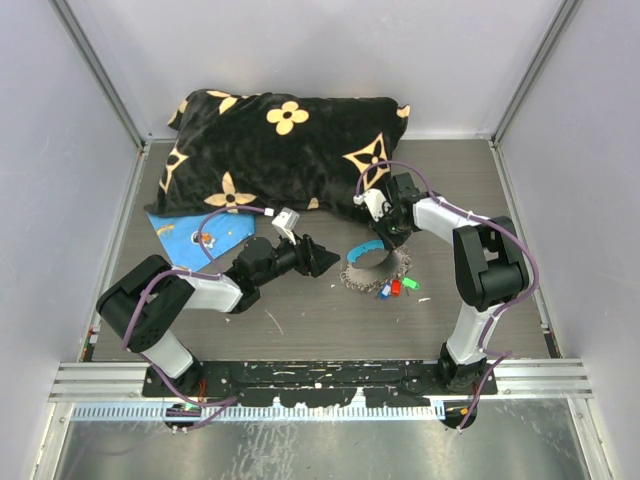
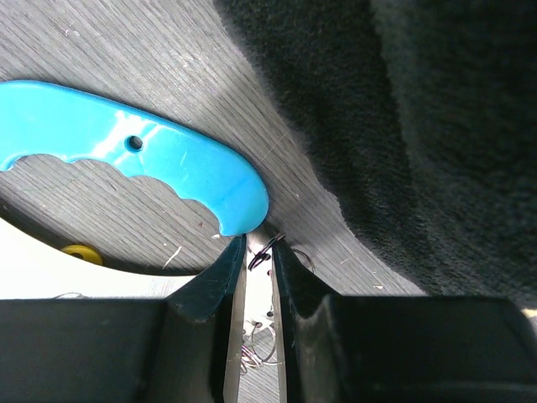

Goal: Remove the keys from the keyring
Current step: Pick up the keyring from the center of the board.

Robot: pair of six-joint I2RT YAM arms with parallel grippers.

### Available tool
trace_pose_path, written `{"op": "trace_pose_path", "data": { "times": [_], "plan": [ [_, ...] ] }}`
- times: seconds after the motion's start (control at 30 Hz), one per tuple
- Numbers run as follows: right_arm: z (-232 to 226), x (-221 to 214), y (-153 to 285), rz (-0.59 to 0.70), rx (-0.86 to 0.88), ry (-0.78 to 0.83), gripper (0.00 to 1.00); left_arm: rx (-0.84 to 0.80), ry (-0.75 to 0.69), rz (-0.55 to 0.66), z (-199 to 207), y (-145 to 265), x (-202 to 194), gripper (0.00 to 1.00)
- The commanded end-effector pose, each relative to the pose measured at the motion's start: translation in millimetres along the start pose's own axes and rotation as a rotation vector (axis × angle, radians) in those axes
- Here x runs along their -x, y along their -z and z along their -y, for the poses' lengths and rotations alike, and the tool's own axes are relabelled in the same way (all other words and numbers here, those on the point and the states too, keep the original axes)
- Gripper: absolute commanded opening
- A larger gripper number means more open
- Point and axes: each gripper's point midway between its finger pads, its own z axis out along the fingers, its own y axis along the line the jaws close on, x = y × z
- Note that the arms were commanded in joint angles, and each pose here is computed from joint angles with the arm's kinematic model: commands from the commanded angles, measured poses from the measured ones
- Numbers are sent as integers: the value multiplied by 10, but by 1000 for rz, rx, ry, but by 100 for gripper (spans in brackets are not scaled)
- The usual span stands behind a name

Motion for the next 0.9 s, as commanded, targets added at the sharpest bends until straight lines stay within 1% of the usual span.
{"op": "trace_pose_path", "data": {
  "times": [0.0,0.17,0.53,0.73,0.87],
  "plan": [
    [17,240,179,83,-7,29,13,-55,-21,71,133,-20,178,64],
    [-22,295,235,109,12,46,11,-57,-21,72,136,-20,182,64],
    [-112,392,349,168,54,78,12,-60,-23,72,142,-17,178,64],
    [-231,489,493,239,97,123,8,-66,-24,72,151,-20,176,64],
    [-292,571,641,310,102,169,7,-78,-25,70,166,-23,166,65]
  ]
}}
